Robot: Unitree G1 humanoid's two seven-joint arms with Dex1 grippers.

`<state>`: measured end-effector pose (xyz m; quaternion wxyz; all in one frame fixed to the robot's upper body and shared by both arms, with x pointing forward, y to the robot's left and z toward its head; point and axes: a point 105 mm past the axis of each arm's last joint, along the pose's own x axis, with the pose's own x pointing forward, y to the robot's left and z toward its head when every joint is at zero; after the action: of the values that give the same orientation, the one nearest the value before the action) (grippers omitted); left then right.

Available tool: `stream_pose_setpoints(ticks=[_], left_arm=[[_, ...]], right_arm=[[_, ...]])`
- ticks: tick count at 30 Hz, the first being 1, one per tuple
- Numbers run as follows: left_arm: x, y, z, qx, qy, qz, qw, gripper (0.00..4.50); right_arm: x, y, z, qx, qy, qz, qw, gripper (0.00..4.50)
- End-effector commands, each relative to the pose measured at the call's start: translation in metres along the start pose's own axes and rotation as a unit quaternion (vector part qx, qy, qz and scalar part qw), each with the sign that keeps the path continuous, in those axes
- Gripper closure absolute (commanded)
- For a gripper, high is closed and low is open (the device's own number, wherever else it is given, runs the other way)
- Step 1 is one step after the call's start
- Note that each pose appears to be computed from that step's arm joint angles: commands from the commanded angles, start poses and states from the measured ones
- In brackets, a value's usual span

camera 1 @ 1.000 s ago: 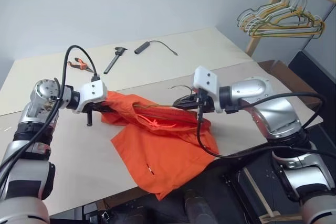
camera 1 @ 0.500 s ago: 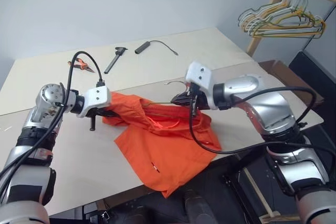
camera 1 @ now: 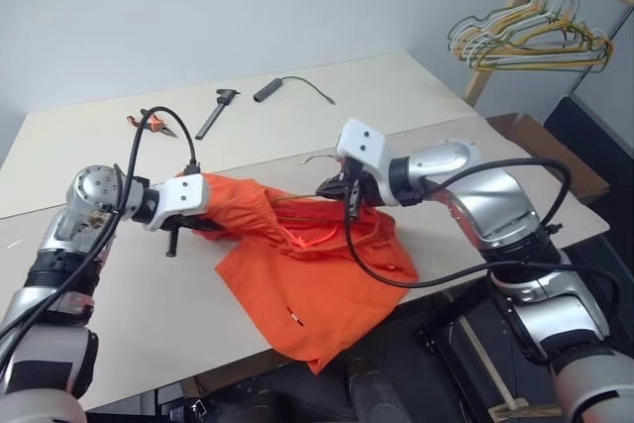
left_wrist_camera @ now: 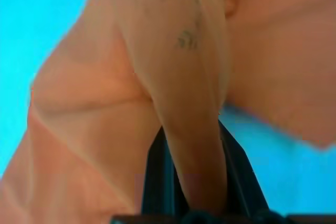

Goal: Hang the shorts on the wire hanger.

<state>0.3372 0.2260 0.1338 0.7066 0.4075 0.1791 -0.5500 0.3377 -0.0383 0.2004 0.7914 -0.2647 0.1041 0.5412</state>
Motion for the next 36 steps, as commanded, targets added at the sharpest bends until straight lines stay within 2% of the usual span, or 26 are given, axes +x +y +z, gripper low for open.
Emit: stream_pose_setpoints(ticks=[1,4,7,10,12,13,15,18,22,26,29,36], left_arm=[[-0.011,0.0,-0.003,0.016,0.022,-0.005,1.0,3.53],[-0.018,-0.001,-0.003,0.024,0.025,-0.014,0.999,2.49],[-0.028,0.007,0.006,0.034,0.009,-0.008,0.999,1.69],[-0.038,0.02,0.028,0.053,-0.031,0.008,0.998,0.72],[-0.04,0.036,0.055,0.056,-0.091,0.04,0.993,0.07],[-0.039,0.042,0.068,0.056,-0.12,0.049,0.99,0.02],[-0.034,0.046,0.086,0.055,-0.16,0.045,0.985,0.02],[-0.019,0.043,0.097,0.062,-0.174,0.018,0.983,0.02],[0.004,0.036,0.093,0.071,-0.14,-0.029,0.987,0.02],[0.024,0.043,0.083,0.086,-0.094,-0.018,0.992,0.02],[0.032,0.05,0.083,0.082,-0.09,-0.005,0.993,0.64],[0.035,0.049,0.085,0.083,-0.103,-0.014,0.991,2.92]], right_arm=[[-0.013,-0.012,0.02,-0.021,-0.022,-0.028,0.999,4.5],[-0.015,-0.015,0.022,-0.022,-0.023,-0.033,0.999,4.5],[-0.018,-0.017,0.025,-0.028,-0.022,-0.035,0.999,4.5],[-0.024,-0.02,0.03,-0.035,-0.02,-0.039,0.998,4.5],[-0.027,-0.022,0.035,-0.04,-0.02,-0.04,0.998,4.5],[-0.028,-0.021,0.038,-0.043,-0.021,-0.038,0.998,4.5],[-0.028,-0.02,0.041,-0.048,-0.024,-0.035,0.998,4.5],[-0.027,-0.018,0.044,-0.052,-0.028,-0.029,0.998,4.5],[-0.025,-0.016,0.048,-0.056,-0.031,-0.026,0.998,4.5],[-0.026,-0.015,0.051,-0.062,-0.037,-0.024,0.997,4.5],[-0.027,-0.014,0.053,-0.063,-0.039,-0.023,0.997,4.5],[-0.029,-0.014,0.053,-0.061,-0.042,-0.023,0.997,4.5]])
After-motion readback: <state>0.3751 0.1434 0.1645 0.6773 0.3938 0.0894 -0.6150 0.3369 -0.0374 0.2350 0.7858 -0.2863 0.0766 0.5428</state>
